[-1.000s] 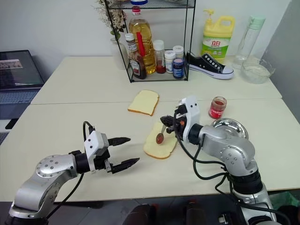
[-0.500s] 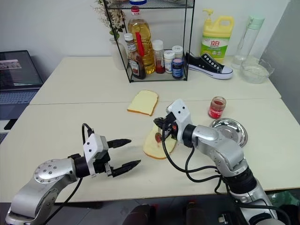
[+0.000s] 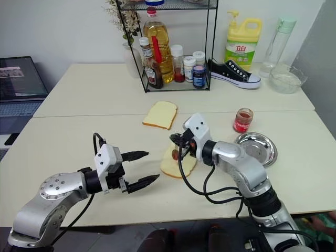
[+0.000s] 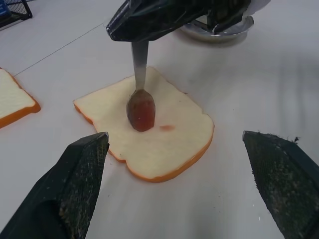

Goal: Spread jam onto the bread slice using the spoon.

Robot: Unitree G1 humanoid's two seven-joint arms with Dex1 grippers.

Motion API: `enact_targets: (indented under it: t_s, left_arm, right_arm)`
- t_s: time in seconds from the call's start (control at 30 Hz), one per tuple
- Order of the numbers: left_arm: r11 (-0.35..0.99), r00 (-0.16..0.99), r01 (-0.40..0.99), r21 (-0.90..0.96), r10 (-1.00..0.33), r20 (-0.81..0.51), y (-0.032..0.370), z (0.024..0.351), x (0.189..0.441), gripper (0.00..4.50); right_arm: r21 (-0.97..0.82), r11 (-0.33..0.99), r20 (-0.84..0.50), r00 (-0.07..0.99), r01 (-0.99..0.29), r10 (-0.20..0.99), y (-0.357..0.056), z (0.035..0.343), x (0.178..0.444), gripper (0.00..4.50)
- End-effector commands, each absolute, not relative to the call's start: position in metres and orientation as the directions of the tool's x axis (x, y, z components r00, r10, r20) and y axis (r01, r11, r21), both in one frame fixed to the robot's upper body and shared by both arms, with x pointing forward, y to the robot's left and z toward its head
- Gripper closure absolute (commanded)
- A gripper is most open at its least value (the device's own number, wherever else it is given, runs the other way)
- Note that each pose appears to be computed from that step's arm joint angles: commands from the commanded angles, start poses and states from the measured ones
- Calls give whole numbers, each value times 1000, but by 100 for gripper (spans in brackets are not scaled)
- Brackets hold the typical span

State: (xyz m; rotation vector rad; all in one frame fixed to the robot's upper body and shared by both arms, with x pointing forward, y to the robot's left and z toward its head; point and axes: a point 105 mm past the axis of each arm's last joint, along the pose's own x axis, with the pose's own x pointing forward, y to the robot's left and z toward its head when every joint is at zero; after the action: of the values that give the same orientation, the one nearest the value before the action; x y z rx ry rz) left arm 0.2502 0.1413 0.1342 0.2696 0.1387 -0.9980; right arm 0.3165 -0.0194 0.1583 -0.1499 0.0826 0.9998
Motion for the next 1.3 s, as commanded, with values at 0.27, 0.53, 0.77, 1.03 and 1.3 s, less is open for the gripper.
enact_targets:
  t_s: [0.27,0.53,0.77,1.03,1.3]
  left_arm:
    - [492,528,848,198,-820,-222,141,144,253,0]
    - [484,520,852,200,-825,-220,140,144,255,0]
    - [474,514,855,209,-829,-221,141,145,258,0]
    - [464,505,860,214,-835,-220,141,144,261,0]
    - [454,497,863,220,-840,-217,139,145,264,0]
  right_arm:
    - [-152,536,-58,549,-830,834,-23,194,316,447]
    - [-136,588,-113,602,-797,790,-35,165,328,447]
    - [-145,607,-90,621,-782,779,-41,175,328,447]
    - [-155,624,-95,640,-766,762,-48,176,328,447]
    - [-160,641,-108,659,-751,745,-54,172,331,447]
